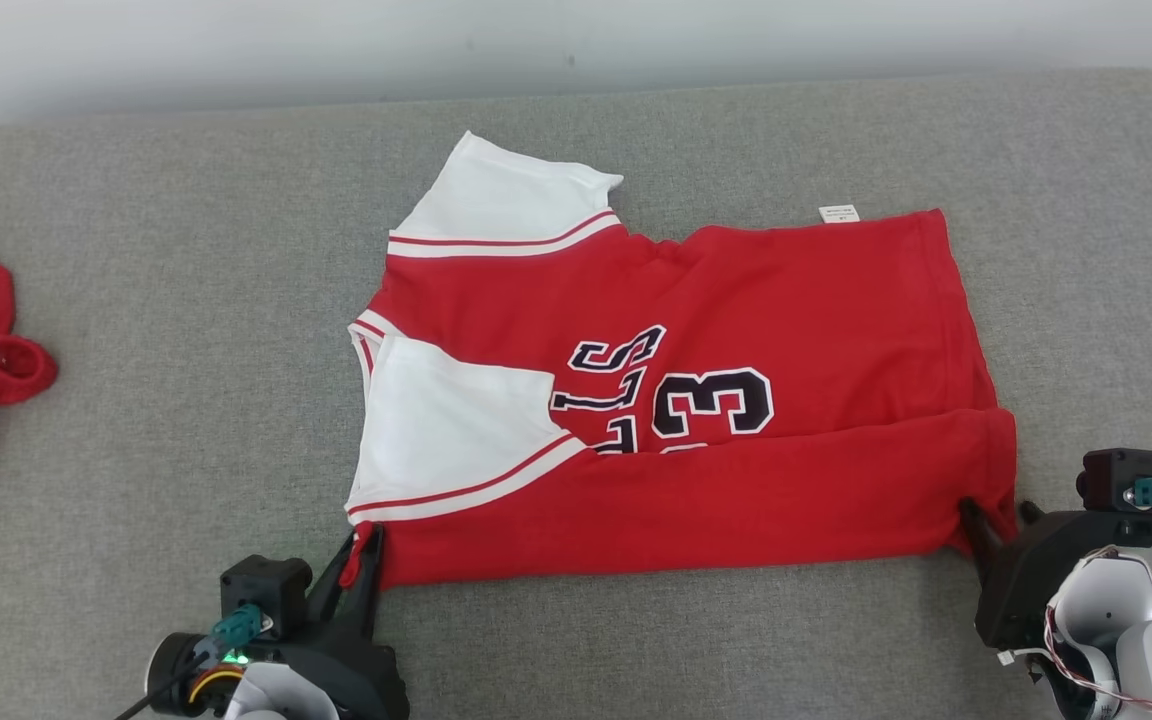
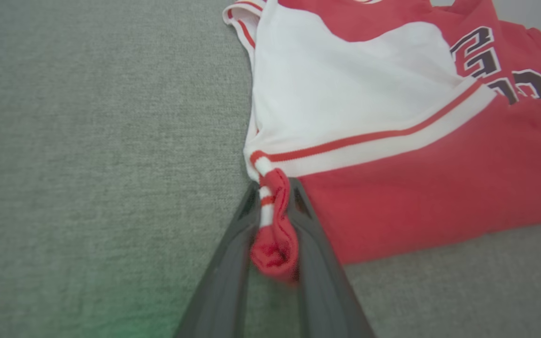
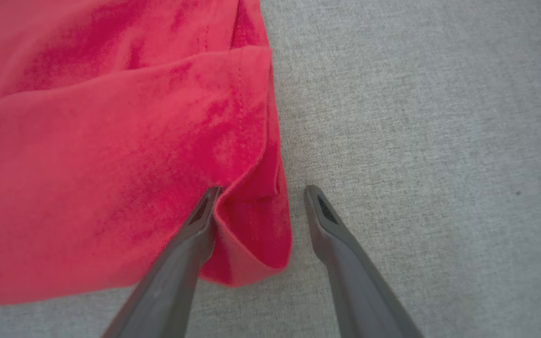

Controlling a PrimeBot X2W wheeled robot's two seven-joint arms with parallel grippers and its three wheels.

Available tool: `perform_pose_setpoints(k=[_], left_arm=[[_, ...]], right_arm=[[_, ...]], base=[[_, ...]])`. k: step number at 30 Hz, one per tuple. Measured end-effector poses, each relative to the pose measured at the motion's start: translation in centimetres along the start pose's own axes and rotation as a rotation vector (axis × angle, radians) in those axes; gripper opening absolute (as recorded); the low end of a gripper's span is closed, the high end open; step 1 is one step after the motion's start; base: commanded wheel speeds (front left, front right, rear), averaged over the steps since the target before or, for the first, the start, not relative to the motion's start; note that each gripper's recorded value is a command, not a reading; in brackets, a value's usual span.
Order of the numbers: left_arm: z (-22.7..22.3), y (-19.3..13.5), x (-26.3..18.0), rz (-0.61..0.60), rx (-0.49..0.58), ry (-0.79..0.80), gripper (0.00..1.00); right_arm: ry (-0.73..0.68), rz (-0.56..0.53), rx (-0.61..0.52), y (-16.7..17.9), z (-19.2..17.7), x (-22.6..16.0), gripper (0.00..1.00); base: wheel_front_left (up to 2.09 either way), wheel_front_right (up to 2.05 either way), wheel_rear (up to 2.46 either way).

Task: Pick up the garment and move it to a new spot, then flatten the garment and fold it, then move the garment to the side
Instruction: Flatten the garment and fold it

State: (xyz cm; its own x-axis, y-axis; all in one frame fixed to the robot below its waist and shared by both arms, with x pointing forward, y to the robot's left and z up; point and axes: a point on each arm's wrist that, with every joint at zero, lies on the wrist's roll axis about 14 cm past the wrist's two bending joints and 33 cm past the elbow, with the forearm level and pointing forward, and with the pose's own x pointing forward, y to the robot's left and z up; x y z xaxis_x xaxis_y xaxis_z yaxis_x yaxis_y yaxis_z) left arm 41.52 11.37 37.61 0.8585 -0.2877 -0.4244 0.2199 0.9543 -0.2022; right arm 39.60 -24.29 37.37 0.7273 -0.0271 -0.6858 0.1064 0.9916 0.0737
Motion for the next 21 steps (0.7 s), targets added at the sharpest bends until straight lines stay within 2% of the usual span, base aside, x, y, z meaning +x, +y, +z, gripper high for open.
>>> perform_pose_setpoints(k=[1, 2, 9, 21], left_arm=[[-0.1, -0.2, 0.1, -0.006, -0.001, 0.004, 0.0], [-0.1, -0.3, 0.1, -0.006, -0.002, 0.003, 0.0], [-0.1, -0.2, -1.2, -0.005, -0.009, -0.007, 0.0], [-1.1, -0.9, -5.5, -0.005, 0.003, -0.019, 0.0]], right_arm=[[0.0, 0.001, 0.002, 0.1, 0.0, 0.1, 0.05], [-0.003, 0.002, 0.003, 0.1, 0.1, 0.1, 0.0], [-0.052, 0.003, 0.018, 0.0, 0.5, -1.1, 0.0], [-0.101, -0.008, 0.064, -0.9, -0.8, -5.5, 0.0]], base=[[0.0, 0.0, 0.0], [0.0, 0.0, 0.0], [0.0, 0.0, 0.0], [0.0, 0.0, 0.0]])
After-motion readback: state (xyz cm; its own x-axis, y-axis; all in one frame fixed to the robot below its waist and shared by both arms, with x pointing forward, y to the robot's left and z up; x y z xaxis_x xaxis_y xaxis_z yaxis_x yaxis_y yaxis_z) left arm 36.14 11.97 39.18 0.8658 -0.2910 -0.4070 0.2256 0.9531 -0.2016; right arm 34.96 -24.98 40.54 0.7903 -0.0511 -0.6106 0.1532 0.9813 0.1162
